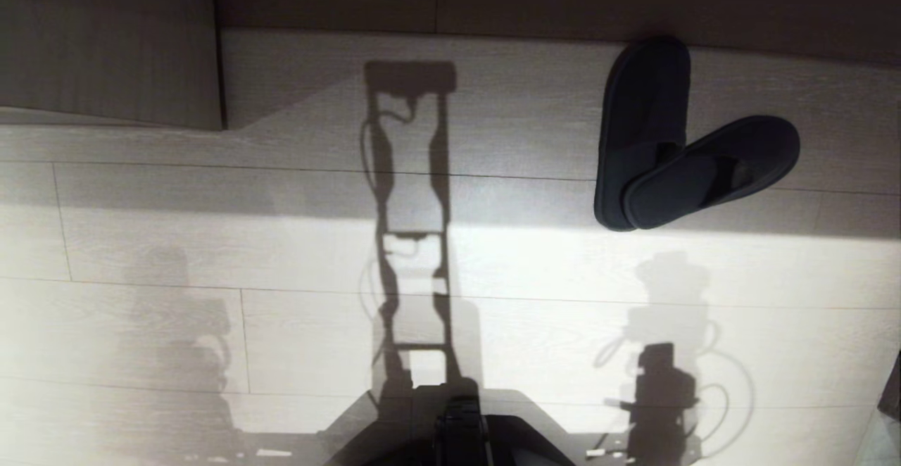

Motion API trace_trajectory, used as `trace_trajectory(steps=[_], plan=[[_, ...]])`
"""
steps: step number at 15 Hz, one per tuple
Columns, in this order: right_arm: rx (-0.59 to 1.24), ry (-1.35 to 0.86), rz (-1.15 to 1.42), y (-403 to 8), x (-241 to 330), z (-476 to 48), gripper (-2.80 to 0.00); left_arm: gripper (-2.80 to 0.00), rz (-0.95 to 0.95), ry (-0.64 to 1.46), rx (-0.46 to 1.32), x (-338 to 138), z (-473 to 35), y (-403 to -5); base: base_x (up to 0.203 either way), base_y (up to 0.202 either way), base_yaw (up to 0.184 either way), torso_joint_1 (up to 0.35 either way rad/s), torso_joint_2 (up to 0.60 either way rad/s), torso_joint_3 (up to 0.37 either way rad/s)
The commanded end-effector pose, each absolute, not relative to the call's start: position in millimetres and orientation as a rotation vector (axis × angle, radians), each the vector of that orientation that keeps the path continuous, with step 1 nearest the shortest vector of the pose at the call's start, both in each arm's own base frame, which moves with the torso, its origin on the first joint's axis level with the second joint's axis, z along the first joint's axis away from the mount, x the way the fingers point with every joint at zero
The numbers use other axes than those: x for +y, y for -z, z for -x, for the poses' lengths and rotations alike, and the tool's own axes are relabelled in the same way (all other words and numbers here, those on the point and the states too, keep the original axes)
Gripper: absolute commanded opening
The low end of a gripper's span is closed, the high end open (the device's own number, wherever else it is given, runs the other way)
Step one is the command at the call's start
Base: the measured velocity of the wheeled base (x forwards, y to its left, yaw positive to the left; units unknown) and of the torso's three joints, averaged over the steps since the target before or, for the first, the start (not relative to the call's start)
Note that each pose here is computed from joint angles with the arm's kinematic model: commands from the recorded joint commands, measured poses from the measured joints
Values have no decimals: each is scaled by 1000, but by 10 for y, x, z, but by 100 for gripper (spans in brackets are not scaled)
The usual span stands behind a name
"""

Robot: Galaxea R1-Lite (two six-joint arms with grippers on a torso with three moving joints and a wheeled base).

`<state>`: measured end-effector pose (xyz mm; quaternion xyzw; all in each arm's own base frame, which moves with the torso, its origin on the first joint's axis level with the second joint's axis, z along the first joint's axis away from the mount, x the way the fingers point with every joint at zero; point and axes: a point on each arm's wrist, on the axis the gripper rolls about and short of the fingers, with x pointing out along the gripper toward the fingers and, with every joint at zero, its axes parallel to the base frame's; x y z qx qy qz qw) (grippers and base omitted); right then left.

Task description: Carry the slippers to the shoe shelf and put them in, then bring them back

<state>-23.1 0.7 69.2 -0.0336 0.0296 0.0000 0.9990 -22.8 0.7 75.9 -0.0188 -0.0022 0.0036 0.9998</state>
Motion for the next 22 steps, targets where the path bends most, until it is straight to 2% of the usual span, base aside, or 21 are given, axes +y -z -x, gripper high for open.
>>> trace_trajectory(steps=[1,22], plan=[[61,-1,68,-572,7,227,-280,-280,38,-8,-5,7,228,-760,0,0,0,4,3,141],[61,0,68,-572,7,227,-280,-280,38,-8,-5,7,228,-760,0,0,0,2,2,198]])
